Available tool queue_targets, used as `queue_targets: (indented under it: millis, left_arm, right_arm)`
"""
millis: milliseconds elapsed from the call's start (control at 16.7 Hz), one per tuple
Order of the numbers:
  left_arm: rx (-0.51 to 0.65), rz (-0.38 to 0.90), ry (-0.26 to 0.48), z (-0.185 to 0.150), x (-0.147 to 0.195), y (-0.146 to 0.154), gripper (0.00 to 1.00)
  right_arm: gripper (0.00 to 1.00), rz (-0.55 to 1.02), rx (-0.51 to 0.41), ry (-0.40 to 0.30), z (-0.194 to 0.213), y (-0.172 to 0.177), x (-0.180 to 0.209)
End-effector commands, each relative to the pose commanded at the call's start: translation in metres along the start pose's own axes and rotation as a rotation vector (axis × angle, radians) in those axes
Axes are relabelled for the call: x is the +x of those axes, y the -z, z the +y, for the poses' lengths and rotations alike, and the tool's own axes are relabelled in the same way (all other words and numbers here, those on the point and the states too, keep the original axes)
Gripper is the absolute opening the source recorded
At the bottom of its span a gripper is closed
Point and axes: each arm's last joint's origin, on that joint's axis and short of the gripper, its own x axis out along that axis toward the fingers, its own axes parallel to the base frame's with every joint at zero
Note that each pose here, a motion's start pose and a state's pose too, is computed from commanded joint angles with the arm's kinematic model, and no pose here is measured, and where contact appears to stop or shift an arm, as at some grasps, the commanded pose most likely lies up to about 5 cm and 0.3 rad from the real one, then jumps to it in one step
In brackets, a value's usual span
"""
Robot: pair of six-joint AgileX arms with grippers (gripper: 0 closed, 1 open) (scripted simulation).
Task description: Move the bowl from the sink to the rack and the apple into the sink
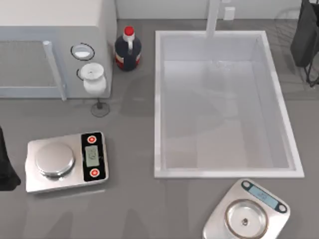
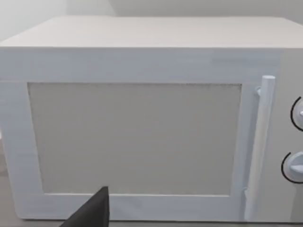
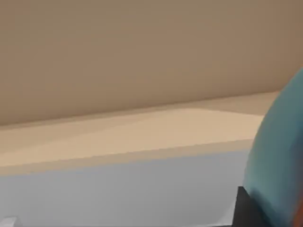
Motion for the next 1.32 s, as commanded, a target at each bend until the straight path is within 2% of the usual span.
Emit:
queue_targets:
  millis: [120,240,660,960,1320]
  left_arm:
    - [0.000,0.000,0.000,0.000,0.000,0.000,1.00]
    - [0.000,0.000,0.000,0.000,0.000,0.000,1.00]
    - [0.000,0.000,0.000,0.000,0.000,0.000,1.00]
    - [0.000,0.000,0.000,0.000,0.000,0.000,1.00]
    - [0.000,0.000,0.000,0.000,0.000,0.000,1.00]
  right_arm:
    - [0.00,-0.073,-0.096,0.028,-0.019,-0.004,-0.018]
    - [0.00,-0.105,-0.147,0.039,-0.026,-0.004,-0.028]
    - [0.00,-0.096,-0.146,0.041,-0.029,0.001,-0.022]
    - [0.00,-0.064,-0.133,0.044,-0.049,0.052,0.030]
    - [0.00,-0.170,-0.175,0.035,-0.061,0.118,0.075]
